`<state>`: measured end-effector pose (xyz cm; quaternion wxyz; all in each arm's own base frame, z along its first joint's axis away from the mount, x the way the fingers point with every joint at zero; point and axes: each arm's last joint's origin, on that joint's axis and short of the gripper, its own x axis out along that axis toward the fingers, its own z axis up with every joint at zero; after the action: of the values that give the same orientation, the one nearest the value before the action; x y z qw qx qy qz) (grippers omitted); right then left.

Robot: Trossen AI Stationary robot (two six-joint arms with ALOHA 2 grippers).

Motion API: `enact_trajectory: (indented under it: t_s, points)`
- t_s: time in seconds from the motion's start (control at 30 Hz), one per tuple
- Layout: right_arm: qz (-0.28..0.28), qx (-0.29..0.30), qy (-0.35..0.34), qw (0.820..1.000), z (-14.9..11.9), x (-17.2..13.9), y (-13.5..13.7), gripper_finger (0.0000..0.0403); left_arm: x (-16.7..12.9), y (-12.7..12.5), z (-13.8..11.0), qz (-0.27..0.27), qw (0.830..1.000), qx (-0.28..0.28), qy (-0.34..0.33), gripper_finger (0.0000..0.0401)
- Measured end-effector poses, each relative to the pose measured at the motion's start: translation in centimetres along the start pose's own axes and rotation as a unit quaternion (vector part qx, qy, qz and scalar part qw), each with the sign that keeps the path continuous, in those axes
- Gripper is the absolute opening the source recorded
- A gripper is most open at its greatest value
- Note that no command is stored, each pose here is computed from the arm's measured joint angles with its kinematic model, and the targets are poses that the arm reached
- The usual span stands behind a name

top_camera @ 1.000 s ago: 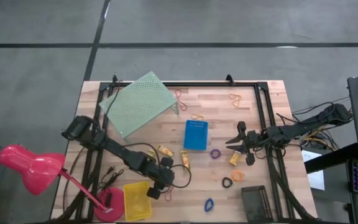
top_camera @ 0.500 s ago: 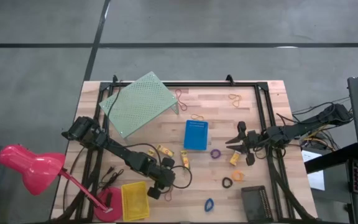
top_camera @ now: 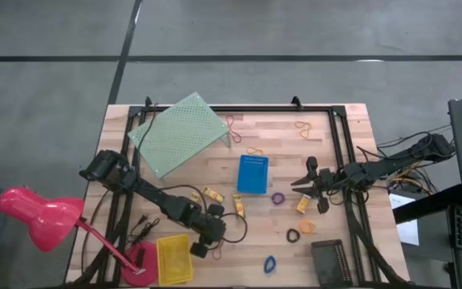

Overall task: Pick & Place Office Desk Supplies
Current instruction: Put the red rubber band into the yellow basket

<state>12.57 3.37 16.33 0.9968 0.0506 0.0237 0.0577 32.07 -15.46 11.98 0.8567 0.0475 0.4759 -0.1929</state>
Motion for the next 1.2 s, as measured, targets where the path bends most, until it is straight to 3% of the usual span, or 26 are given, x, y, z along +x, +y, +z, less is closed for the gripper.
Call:
enact_trajectory:
  t_s: [0.43, 0.67, 0.77, 0.9, 1.2]
  points:
    - [0.0, 0.0, 0.0, 1.0, 0.0, 0.0, 0.0, 0.0083, 0.25, 0.08, -0.28, 0.005, 0.999, 0.035, 0.003, 0.0117]
    - [0.0, 0.0, 0.0, 1.0, 0.0, 0.0, 0.0, 0.0071, 0.64, 0.16, -0.47, 0.007, 1.0, 0.015, 0.008, 0.0115]
    - [0.0, 0.0, 0.0, 1.0, 0.0, 0.0, 0.0, 0.0068, 0.7, 0.17, -0.46, 0.008, 1.0, 0.012, 0.008, 0.0085]
    - [0.0, 0.0, 0.0, 1.0, 0.0, 0.0, 0.0, 0.0071, 0.72, 0.21, -0.39, 0.009, 1.0, 0.011, 0.006, 0.0013]
    - [0.0, 0.0, 0.0, 1.0, 0.0, 0.0, 0.0, 0.0084, 0.72, 0.2, -0.4, 0.008, 1.0, 0.012, 0.006, 0.0003]
